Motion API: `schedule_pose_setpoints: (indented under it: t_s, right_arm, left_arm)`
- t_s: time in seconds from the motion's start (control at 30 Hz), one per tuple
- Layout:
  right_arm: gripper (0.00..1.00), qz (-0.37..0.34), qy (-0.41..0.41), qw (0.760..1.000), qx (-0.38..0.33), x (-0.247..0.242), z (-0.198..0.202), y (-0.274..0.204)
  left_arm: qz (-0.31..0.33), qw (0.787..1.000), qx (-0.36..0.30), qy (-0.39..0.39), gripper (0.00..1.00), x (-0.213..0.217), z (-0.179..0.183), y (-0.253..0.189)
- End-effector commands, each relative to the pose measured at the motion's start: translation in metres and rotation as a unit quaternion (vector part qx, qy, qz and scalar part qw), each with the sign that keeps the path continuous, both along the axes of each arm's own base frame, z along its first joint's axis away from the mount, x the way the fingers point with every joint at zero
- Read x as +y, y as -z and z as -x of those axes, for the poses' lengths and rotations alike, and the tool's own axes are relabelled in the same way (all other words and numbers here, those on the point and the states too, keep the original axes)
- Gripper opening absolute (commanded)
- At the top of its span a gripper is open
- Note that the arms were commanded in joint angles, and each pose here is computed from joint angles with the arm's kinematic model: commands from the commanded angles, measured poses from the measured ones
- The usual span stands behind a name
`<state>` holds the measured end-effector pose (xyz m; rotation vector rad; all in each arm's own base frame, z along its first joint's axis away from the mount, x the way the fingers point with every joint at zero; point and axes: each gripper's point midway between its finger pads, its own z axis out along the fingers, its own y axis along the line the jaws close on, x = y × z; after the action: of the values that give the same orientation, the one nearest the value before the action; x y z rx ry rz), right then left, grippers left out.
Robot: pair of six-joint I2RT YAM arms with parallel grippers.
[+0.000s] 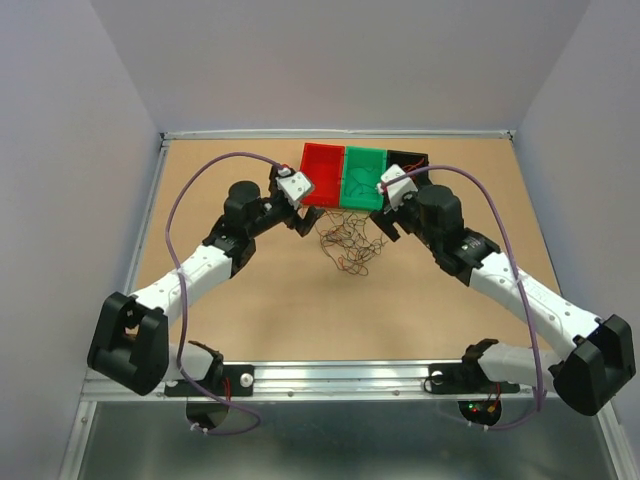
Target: Untangle the cables
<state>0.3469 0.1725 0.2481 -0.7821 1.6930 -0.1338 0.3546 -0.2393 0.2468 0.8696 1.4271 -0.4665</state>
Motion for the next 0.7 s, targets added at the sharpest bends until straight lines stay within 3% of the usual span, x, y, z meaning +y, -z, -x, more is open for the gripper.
schedule_pose_setpoints:
  t_s: [0.0, 0.13, 0.37, 0.5, 0.53, 0.57, 0.6, 0.67]
  right_arm:
    - [1.00, 0.017, -0.099, 0.991, 0.087, 0.011, 0.017, 0.030]
    - [1.00, 0.026, -0.127, 0.983, 0.128, 0.006, 0.018, 0.052]
    - [0.98, -0.001, -0.233, 0.943, 0.236, 0.005, 0.037, 0.086]
    - [0.71, 0.008, -0.266, 0.930, 0.255, 0.004, 0.038, 0.110]
    - [0.71, 0.006, -0.269, 0.929, 0.254, 0.005, 0.035, 0.109]
    - [0.90, 0.004, -0.269, 0.927, 0.262, 0.005, 0.035, 0.113]
    - [0.97, 0.004, -0.273, 0.927, 0.259, 0.006, 0.035, 0.112]
    - [0.97, 0.007, -0.284, 0.926, 0.248, 0.007, 0.038, 0.111]
  left_arm:
    - [-0.026, 0.999, -0.012, 0.042, 0.99, -0.011, 0.002, 0.004]
    - [-0.033, 0.999, -0.021, 0.036, 0.99, -0.007, 0.001, 0.004]
    - [-0.045, 0.996, -0.030, 0.065, 0.99, -0.010, 0.011, 0.010]
    - [-0.055, 0.995, -0.031, 0.075, 0.99, -0.011, 0.013, 0.015]
    - [-0.056, 0.995, -0.031, 0.076, 0.99, -0.012, 0.013, 0.015]
    - [-0.055, 0.995, -0.031, 0.076, 0.99, -0.012, 0.012, 0.014]
    - [-0.056, 0.995, -0.029, 0.077, 0.99, -0.013, 0.012, 0.016]
    - [-0.059, 0.995, -0.030, 0.076, 0.99, -0.013, 0.010, 0.015]
